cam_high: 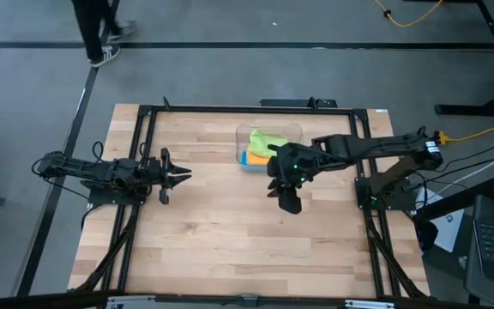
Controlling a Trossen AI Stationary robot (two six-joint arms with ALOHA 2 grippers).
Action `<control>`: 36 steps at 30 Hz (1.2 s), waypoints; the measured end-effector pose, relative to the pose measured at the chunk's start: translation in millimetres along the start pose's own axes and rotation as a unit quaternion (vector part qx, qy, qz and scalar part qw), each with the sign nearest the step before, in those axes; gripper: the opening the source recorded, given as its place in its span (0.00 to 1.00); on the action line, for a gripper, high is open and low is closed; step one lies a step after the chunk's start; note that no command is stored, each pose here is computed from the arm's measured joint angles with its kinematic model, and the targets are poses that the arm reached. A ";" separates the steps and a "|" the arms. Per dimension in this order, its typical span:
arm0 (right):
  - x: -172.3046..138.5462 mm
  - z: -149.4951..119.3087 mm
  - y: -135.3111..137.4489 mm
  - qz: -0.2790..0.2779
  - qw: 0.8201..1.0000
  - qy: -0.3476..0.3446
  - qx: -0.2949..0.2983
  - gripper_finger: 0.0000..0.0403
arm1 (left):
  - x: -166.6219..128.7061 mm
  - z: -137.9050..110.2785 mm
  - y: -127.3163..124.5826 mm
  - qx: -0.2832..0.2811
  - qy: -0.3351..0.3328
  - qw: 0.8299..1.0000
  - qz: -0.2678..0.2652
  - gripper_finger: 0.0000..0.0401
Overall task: Fold microfiber towels
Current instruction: Return to Home Position
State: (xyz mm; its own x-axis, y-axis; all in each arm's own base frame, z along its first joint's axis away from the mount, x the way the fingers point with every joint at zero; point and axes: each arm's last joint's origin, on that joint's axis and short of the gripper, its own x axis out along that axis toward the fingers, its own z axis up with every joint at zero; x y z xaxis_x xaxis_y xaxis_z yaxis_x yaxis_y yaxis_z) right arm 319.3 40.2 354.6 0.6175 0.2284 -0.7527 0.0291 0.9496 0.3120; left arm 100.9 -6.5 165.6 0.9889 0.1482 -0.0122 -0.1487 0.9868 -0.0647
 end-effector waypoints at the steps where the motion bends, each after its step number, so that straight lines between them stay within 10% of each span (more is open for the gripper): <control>1: 0.0 0.0 0.1 0.000 1.000 0.000 0.005 0.30 | 0.0 0.0 0.0 0.000 0.000 1.000 0.000 0.17; 11: -62.1 -2.6 12.8 0.078 0.986 -0.092 -0.111 0.30 | 0.0 0.0 -0.1 0.000 0.000 1.000 0.000 0.17; 24: -258.0 -117.0 11.0 0.132 0.864 -0.412 -0.257 0.30 | 0.0 0.0 0.0 0.000 0.000 1.000 0.000 0.17; 30: -270.4 -181.7 -7.5 0.149 0.807 -0.510 -0.259 0.30 | 0.0 0.0 0.0 0.000 0.000 1.000 0.000 0.17; 36: -223.9 -217.2 -27.1 0.167 0.808 -0.519 -0.222 0.30 | 0.0 0.0 0.0 0.000 0.000 1.000 0.000 0.17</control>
State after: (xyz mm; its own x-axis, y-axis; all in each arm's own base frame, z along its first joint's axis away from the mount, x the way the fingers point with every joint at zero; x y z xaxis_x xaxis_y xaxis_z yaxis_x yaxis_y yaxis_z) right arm 9.5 9.9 388.7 0.8664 0.4032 0.2945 -0.4174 0.9086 -0.0160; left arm 100.9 -6.6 165.6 0.9889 0.1480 -0.0122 -0.1485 0.9868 -0.0647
